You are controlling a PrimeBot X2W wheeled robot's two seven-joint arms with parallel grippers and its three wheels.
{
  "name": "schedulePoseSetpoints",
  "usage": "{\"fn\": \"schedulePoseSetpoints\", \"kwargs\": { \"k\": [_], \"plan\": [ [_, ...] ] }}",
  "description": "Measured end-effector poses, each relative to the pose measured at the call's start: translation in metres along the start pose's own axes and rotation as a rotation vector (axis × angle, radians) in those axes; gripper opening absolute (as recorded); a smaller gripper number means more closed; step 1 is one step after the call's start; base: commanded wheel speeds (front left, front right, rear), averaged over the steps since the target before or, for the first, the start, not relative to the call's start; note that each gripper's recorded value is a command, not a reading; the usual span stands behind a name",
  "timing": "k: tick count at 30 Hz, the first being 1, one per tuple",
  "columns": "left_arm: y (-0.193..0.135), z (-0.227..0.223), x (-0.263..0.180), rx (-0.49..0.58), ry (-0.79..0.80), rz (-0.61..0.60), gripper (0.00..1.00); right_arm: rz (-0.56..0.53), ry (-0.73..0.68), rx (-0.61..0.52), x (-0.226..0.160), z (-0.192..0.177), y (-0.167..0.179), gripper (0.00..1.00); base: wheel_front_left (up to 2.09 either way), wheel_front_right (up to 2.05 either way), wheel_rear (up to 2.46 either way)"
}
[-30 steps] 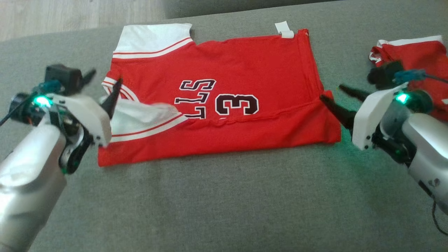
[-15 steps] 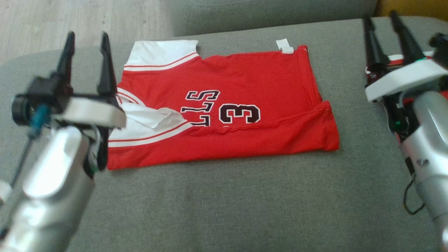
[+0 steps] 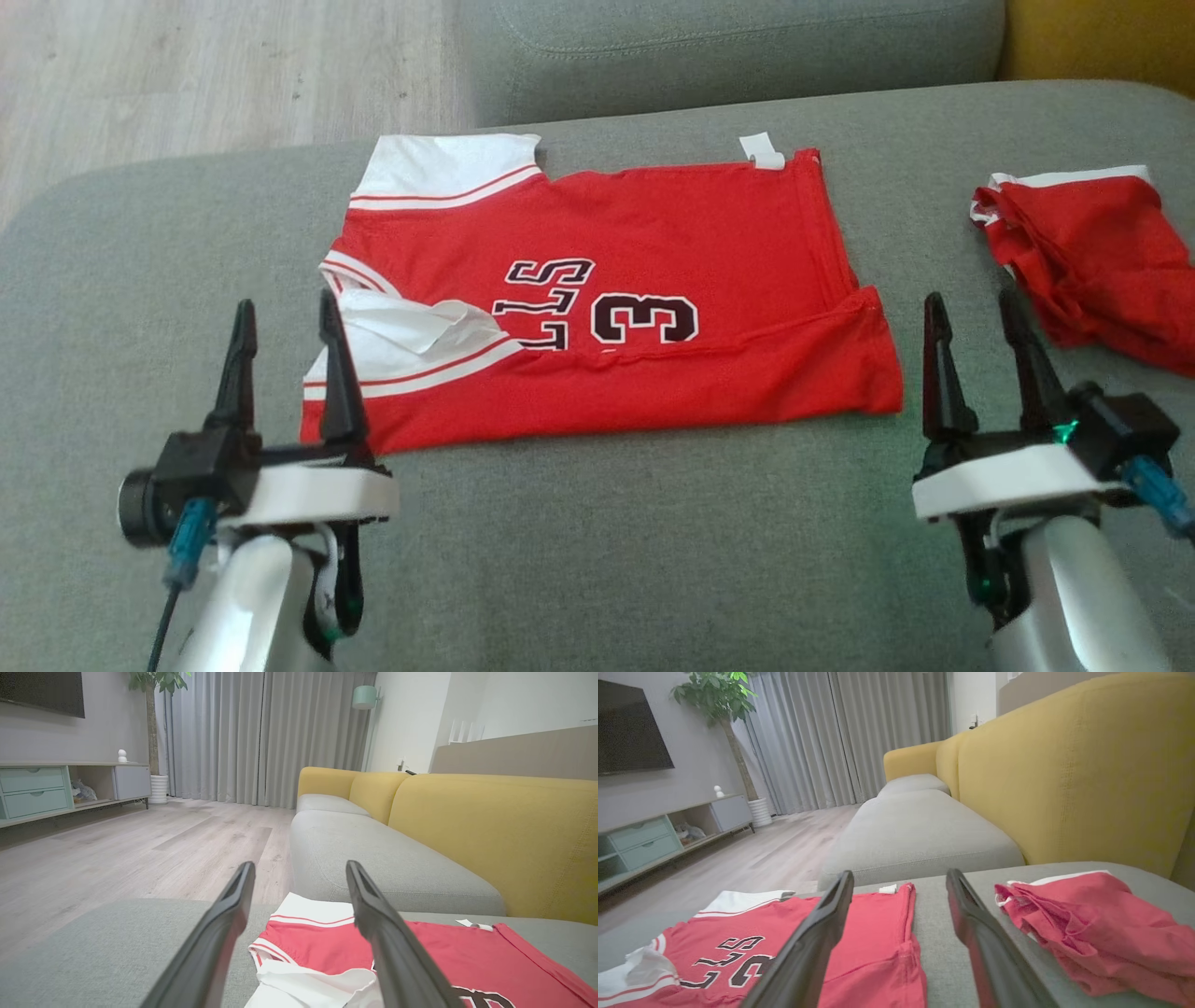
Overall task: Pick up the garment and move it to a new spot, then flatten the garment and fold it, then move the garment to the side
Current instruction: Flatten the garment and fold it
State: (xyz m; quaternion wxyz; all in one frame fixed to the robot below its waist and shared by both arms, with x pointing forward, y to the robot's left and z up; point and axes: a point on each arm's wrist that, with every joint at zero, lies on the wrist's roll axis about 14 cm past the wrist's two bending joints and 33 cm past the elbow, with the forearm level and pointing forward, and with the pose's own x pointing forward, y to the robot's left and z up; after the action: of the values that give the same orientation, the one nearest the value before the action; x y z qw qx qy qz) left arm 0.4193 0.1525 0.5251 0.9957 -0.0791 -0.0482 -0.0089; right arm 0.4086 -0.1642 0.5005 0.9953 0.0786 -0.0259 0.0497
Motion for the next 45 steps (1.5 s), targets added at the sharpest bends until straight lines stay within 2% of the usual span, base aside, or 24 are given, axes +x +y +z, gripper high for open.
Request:
{"fn": "schedulePoseSetpoints", "kwargs": {
  "k": [8,15,19,32,33,34,35,40,45],
  "plan": [
    [0.01,-0.027,-0.002,0.046,0.074,-0.004,1.0,0.014,-0.009,0.018,0.003,0.001,0.005,1.0,0.0,0.0,0.0],
    [0.029,-0.1,-0.013,0.088,0.325,0.035,1.0,0.021,0.018,0.036,0.006,-0.01,0.008,1.0,0.0,0.0,0.0],
    [0.037,-0.125,-0.015,0.116,0.44,0.059,1.0,0.012,0.03,0.044,0.005,-0.015,0.005,1.0,0.0,0.0,0.0],
    [0.05,-0.164,-0.016,0.189,0.666,0.071,1.0,-0.014,0.038,0.048,0.004,-0.017,-0.004,1.0,0.0,0.0,0.0],
    [0.05,-0.165,-0.014,0.189,0.676,0.064,0.67,-0.013,0.034,0.048,0.005,-0.016,-0.004,1.0,0.0,0.0,0.0],
    [0.049,-0.165,-0.014,0.192,0.686,0.057,0.06,-0.014,0.031,0.05,0.005,-0.015,-0.004,1.0,0.0,0.0,0.0],
    [0.047,-0.166,-0.013,0.192,0.689,0.043,0.0,-0.014,0.031,0.055,0.005,-0.015,-0.004,1.0,0.0,0.0,0.0],
    [0.04,-0.155,-0.008,0.18,0.617,0.021,0.0,-0.022,0.12,0.048,-0.003,-0.042,-0.005,1.0,0.0,0.0,0.0],
    [0.026,-0.117,0.013,0.154,0.405,-0.031,0.0,-0.027,0.308,0.03,-0.014,-0.085,-0.007,1.0,0.0,0.0,0.0]
  ]
}}
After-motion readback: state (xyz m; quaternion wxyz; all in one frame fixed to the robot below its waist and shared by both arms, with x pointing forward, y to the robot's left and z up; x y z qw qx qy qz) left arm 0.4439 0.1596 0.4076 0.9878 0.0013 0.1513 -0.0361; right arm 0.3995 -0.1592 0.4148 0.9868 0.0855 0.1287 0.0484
